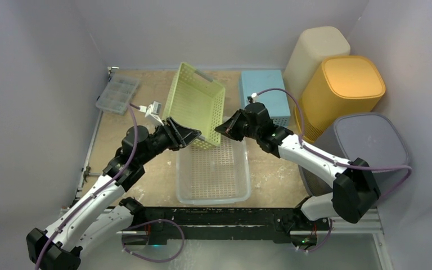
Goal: Turn the large container upside down
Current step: Pick up the container from the container.
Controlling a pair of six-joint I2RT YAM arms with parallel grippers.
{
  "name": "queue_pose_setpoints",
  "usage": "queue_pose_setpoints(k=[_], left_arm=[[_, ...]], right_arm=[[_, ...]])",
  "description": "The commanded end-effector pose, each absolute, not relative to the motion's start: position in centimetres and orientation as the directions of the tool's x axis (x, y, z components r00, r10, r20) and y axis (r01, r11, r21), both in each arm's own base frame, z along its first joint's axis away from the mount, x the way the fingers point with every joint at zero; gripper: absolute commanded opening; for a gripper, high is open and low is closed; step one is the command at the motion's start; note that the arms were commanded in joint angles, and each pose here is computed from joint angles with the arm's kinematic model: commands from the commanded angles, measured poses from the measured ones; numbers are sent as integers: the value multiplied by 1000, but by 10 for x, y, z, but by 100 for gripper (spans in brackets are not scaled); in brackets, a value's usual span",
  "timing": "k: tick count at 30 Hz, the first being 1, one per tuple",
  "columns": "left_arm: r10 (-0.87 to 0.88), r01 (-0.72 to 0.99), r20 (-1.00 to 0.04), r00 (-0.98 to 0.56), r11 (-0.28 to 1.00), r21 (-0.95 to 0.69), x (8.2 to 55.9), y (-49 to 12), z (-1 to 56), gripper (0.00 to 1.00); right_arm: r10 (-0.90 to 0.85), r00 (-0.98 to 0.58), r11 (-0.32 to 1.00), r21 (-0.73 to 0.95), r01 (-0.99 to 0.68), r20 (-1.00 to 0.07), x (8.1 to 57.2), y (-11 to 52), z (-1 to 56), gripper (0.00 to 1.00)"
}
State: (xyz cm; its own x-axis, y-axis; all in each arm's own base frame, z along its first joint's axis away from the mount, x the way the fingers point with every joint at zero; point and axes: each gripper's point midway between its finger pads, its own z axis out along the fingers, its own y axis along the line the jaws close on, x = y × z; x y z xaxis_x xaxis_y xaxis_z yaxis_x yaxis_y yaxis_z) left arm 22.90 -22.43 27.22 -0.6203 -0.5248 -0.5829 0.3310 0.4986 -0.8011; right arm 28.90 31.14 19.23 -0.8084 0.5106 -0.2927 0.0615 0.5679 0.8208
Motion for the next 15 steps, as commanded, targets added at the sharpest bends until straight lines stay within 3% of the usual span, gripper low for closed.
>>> queue_pose_setpoints(k=[1, 8, 15], left_arm=[[-560, 371, -624, -545, 506, -779, 242, -223, 296, 39], [-599, 319, -619, -509, 536, -781, 256, -217, 292, 35], [-611, 312, -621, -491, 542, -780, 263, -217, 293, 23]], right_arm=[[460, -840, 486, 873, -33, -288, 281, 330, 215, 0], [436, -855, 459, 887, -57, -281, 271, 341, 220, 0], [400, -879, 428, 901, -69, -258, 262, 358, 216, 0]])
